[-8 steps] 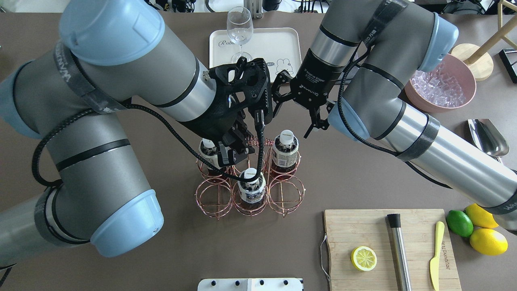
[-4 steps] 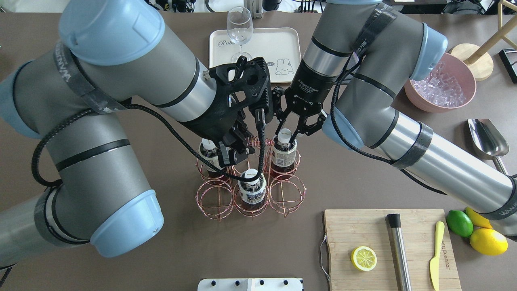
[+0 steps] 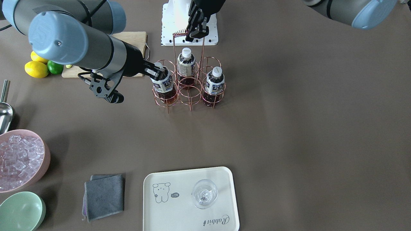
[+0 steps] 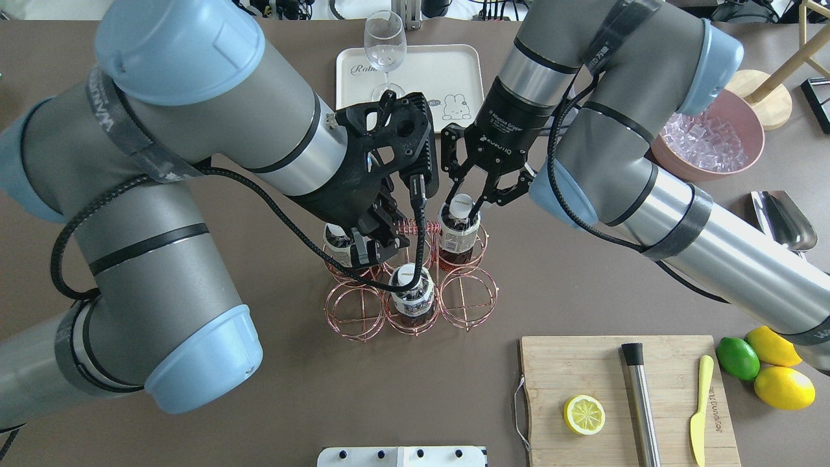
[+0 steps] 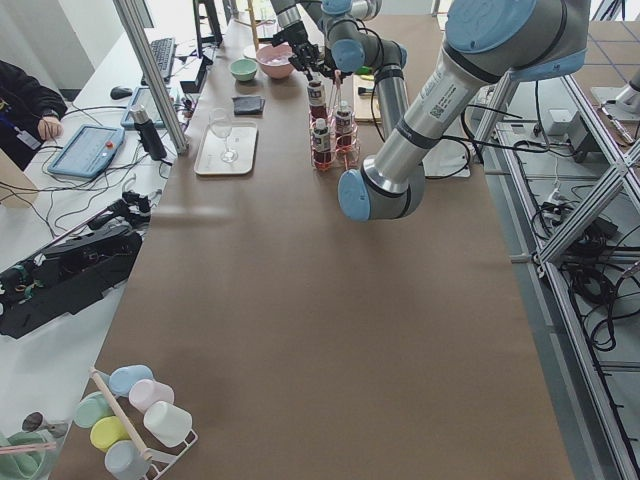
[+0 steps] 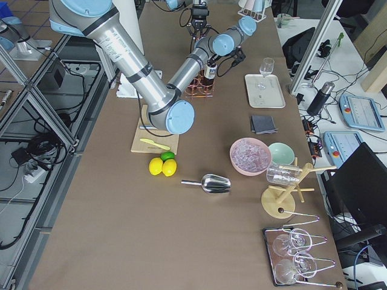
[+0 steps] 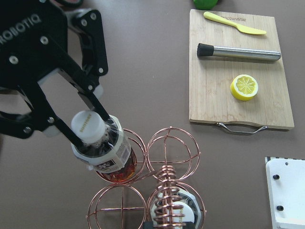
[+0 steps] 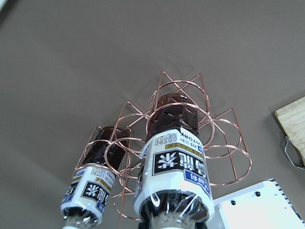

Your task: Take tea from basket to plate

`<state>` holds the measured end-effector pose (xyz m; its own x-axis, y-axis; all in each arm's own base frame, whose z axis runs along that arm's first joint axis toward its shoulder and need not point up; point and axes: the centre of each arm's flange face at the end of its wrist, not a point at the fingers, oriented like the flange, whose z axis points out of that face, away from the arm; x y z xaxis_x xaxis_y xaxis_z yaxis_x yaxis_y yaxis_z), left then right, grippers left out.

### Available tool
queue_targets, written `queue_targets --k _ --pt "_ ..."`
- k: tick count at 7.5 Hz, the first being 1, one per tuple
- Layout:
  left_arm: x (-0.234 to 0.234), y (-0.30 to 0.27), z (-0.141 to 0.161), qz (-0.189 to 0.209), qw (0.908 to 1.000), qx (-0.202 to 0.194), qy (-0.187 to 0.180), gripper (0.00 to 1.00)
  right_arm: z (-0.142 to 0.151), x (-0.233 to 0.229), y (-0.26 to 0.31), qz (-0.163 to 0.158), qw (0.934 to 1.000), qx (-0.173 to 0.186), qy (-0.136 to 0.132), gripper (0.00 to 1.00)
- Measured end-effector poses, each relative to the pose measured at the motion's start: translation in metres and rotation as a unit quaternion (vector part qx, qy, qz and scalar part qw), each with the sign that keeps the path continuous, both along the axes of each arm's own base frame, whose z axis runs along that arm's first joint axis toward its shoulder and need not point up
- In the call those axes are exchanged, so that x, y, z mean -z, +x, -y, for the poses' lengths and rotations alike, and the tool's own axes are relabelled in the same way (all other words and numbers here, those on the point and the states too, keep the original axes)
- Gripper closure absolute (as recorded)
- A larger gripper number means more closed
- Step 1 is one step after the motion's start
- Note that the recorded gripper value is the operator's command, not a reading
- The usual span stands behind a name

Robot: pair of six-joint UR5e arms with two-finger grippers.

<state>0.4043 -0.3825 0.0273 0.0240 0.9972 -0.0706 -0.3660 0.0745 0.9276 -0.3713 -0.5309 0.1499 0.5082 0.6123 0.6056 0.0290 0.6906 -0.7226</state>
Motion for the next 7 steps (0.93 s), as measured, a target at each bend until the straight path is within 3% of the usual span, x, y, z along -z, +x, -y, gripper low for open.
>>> queue_targets --k 4,6,7 --pt "-0.003 0.004 0.001 0.004 1.0000 -0.001 -0.002 1.00 0.032 0.046 0.123 0.041 0.9961 -0.065 -0.043 1.00" --pt "-0.003 0.004 0.001 0.003 1.0000 -0.001 -0.002 1.00 0.080 0.038 0.139 0.037 0.9951 -0.087 -0.032 1.00" --pt "-0.002 0.004 0.001 0.003 1.0000 -0.001 -0.002 1.00 0.122 0.023 0.139 0.031 0.9950 -0.092 -0.020 1.00"
